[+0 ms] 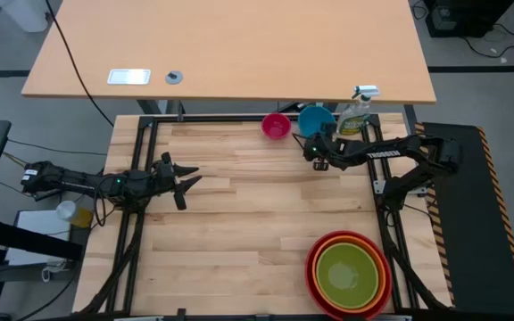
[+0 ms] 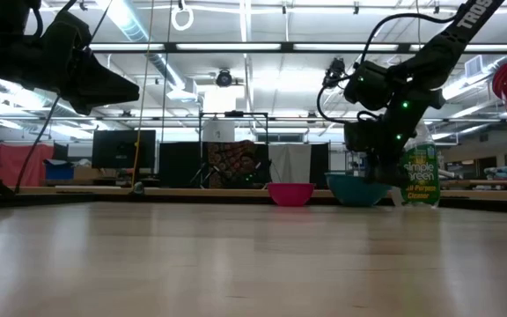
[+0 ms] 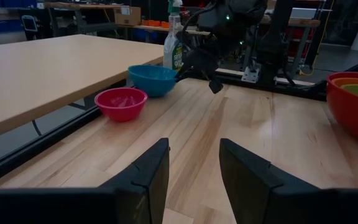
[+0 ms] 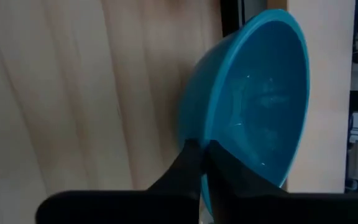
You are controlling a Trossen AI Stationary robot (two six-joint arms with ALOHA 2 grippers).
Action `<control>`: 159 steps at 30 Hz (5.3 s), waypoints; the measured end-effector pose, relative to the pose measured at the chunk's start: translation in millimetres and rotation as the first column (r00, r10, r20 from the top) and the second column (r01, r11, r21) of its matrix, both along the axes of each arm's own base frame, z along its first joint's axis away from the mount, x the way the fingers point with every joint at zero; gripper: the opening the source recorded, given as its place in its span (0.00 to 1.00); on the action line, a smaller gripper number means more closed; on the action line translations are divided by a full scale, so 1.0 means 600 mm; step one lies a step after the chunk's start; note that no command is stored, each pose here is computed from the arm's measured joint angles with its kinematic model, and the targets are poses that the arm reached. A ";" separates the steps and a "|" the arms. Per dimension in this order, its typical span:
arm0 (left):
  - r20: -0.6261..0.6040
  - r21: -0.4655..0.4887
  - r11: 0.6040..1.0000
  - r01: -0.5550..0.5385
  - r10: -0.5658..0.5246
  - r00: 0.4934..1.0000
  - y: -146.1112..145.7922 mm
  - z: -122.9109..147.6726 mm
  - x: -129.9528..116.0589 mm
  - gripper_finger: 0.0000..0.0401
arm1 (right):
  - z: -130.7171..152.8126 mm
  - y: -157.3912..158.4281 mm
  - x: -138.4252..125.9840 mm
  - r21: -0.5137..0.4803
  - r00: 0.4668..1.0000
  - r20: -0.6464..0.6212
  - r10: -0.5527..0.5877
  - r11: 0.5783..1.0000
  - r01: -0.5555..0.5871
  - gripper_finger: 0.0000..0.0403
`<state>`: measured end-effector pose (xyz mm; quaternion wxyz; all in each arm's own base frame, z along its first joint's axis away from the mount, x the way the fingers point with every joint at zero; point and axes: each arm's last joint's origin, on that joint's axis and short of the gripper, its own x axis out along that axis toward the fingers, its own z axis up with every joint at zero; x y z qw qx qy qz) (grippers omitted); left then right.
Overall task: Nest bowls inside each other
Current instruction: Stack the blue bowl on top of the green bowl, then stack the pink bowl on top of the blue bowl
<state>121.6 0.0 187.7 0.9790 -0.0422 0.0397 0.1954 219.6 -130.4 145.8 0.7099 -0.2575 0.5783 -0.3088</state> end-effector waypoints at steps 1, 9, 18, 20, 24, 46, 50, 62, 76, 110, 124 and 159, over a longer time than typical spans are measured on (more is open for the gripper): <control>0.000 0.000 1.000 0.000 0.000 1.000 0.000 0.000 0.000 0.36 | 0.000 0.002 0.000 -0.003 1.000 -0.008 0.003 1.000 -0.003 0.05; -0.001 0.003 1.000 0.001 -0.001 1.000 0.000 0.000 0.000 0.36 | 0.011 0.028 0.020 0.024 0.999 -0.004 0.039 0.999 -0.039 0.03; 0.004 -0.011 1.000 -0.001 0.001 1.000 0.000 0.000 0.000 0.36 | 0.078 0.114 0.071 0.089 0.997 0.023 0.076 0.993 -0.077 0.03; 0.010 -0.025 1.000 -0.002 0.003 1.000 0.000 0.000 0.000 0.36 | 0.094 0.139 0.078 0.096 0.996 0.033 0.080 0.992 -0.083 0.03; 0.014 -0.033 0.999 -0.003 0.003 1.000 0.000 0.000 0.000 0.36 | 0.125 0.195 0.083 0.120 0.994 0.055 0.094 0.988 -0.100 0.03; 0.030 -0.073 0.997 -0.006 0.008 1.000 0.000 0.000 0.000 0.36 | 0.234 0.461 0.031 0.248 0.967 0.207 0.147 0.949 -0.197 0.03; 0.030 -0.074 0.997 -0.006 0.008 1.000 0.000 0.000 0.000 0.36 | 0.245 0.504 0.033 0.261 0.979 0.152 0.137 0.950 -0.173 0.03; 0.045 -0.111 0.994 -0.008 0.013 0.999 0.000 0.000 0.000 0.36 | 0.264 0.627 0.006 0.346 0.970 0.199 0.139 0.916 -0.203 0.03; 0.047 -0.114 0.993 -0.009 0.014 0.999 0.000 0.000 0.000 0.36 | 0.274 0.696 -0.093 0.464 0.956 0.274 0.107 0.856 -0.229 0.03; 0.048 -0.119 0.993 -0.009 0.015 0.999 0.000 0.000 0.000 0.36 | 0.177 0.755 -0.058 0.656 0.984 -0.044 -0.172 0.738 0.159 0.17; 0.041 -0.099 0.995 -0.008 0.012 0.999 0.000 0.000 0.000 0.36 | 0.224 0.721 -0.055 0.683 0.977 0.004 -0.214 0.714 0.154 0.32; -0.131 -0.204 0.978 0.036 -0.063 0.989 0.022 -0.004 0.021 0.36 | 0.210 0.283 0.157 0.292 0.900 0.429 -0.074 0.955 -0.060 0.32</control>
